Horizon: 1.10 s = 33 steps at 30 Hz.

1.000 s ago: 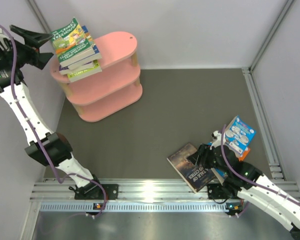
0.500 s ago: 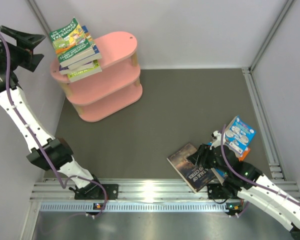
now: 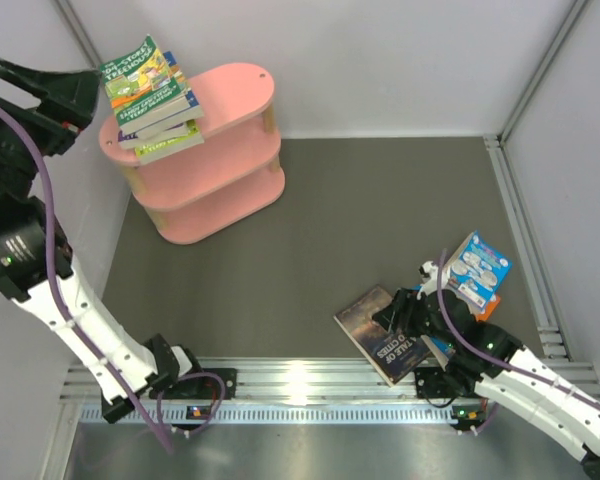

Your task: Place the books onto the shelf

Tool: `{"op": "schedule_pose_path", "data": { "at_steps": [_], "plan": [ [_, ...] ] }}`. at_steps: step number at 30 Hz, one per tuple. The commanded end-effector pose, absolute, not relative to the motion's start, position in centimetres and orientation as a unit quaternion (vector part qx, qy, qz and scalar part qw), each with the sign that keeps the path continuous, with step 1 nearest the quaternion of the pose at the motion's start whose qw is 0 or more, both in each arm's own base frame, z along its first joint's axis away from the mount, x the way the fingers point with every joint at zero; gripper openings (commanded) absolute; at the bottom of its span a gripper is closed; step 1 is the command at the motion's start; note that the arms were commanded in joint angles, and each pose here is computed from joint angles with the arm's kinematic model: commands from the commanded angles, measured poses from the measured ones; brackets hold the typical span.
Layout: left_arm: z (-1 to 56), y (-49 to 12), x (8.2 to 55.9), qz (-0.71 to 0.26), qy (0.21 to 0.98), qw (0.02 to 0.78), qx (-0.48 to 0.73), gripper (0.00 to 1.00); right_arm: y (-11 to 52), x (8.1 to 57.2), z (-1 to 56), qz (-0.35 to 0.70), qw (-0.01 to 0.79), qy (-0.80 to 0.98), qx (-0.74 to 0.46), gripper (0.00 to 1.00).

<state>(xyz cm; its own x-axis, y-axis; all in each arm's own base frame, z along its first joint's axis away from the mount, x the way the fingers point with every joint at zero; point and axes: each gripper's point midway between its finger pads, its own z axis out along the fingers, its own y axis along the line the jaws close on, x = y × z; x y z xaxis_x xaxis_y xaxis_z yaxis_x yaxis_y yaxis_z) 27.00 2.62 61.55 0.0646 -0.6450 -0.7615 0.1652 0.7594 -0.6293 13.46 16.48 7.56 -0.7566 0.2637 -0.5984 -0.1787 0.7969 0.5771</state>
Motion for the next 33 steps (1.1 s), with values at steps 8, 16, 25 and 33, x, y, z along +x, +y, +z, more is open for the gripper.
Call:
{"op": "schedule_pose_path", "data": {
  "at_steps": [8, 16, 25, 33],
  "plan": [
    [59.2, -4.1, 27.7, -0.396, 0.603, 0.678, -0.138, 0.99, 17.5, 15.9, 11.7, 0.309, 0.396, 0.865, -0.002, 0.73],
    [52.1, -16.4, 31.0, -0.406, 0.690, 0.595, -0.076, 0.99, 17.8, 18.5, 17.7, 0.286, 0.441, 0.851, 0.004, 0.77],
    [28.8, -33.6, 28.3, -0.326, 0.851, 0.409, 0.039, 0.99, 8.4, 21.3, 22.2, 0.066, 0.517, 0.840, 0.147, 1.00],
    [16.7, -39.2, 22.8, -0.402, 0.875, 0.264, 0.065, 0.99, -1.5, 24.8, 19.1, -0.078, 0.428, 0.856, 0.278, 1.00]
  ]
}}
